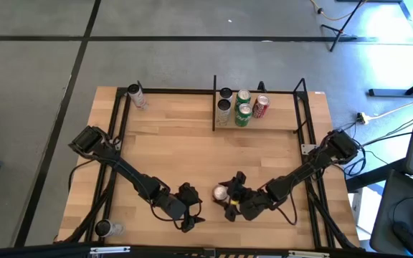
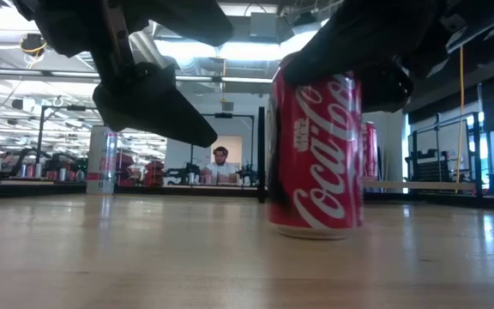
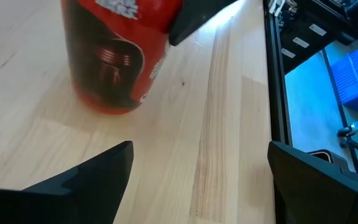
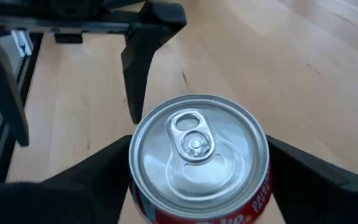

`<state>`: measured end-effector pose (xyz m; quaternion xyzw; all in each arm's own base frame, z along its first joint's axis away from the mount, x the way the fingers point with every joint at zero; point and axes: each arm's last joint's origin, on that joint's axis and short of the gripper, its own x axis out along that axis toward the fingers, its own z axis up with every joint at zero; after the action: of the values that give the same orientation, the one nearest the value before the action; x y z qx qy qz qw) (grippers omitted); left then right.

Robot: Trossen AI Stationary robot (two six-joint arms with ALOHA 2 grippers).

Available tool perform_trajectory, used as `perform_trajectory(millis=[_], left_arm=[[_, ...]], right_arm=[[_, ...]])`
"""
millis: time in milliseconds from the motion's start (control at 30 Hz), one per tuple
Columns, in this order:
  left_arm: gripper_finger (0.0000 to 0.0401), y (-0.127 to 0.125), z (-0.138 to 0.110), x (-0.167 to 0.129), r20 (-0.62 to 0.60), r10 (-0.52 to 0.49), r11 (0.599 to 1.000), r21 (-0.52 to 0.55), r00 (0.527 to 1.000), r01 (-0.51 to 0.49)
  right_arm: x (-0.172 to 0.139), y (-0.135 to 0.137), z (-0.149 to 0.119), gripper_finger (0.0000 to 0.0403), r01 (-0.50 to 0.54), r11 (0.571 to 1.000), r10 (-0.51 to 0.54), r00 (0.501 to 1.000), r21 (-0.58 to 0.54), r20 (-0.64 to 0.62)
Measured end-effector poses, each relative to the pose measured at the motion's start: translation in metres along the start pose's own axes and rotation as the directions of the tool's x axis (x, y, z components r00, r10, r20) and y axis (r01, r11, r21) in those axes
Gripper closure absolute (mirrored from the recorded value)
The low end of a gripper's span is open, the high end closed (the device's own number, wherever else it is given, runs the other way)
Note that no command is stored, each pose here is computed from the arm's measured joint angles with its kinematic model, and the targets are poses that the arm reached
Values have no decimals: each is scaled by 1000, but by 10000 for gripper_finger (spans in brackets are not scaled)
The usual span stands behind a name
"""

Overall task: Place canned beverage on shelf
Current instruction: Put the red-white soda can on the shelf aligned with the other red-white soda can

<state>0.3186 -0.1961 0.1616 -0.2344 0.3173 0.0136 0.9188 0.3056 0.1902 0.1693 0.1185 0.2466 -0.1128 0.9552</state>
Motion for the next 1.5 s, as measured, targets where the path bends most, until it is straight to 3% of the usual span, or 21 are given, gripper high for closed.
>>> perform_trajectory(millis=[100, 233, 367, 633, 833, 1067, 1333, 1500], left_arm=[[37, 1, -1, -1, -12, 12, 1000, -3, 1000, -12], [37, 4, 1, -10, -50, 53, 998, -21, 997, -54], [37, 4, 10, -28, -58, 82, 997, -11, 995, -82], [37, 0, 32, -61, 5, 60, 998, 19, 998, -60], [37, 1, 37, -64, 23, 51, 997, 61, 998, -52], [37, 3, 39, -63, 26, 59, 997, 55, 998, -61], [37, 11, 47, -60, 38, 85, 996, 34, 996, -86], [37, 16, 52, -58, 38, 91, 996, 20, 995, -92]], right_arm=[[0, 0, 1, 134, 1, 1000, -1, 1000, 13, 0], [-11, -5, 7, 134, 18, 1000, -18, 1000, -5, -18], [-36, -19, 28, 134, 97, 995, -97, 995, -36, -5], [-91, -78, 73, 134, 243, 969, -245, 967, -50, -61], [-120, -129, 91, 134, 385, 919, -393, 912, -84, -115], [-134, -183, 81, 134, 480, 877, -480, 871, -21, -108], [-143, -227, 69, 134, 436, 884, -445, 895, 165, 19], [-135, -246, 65, 134, 442, 874, -458, 888, 201, 39]])
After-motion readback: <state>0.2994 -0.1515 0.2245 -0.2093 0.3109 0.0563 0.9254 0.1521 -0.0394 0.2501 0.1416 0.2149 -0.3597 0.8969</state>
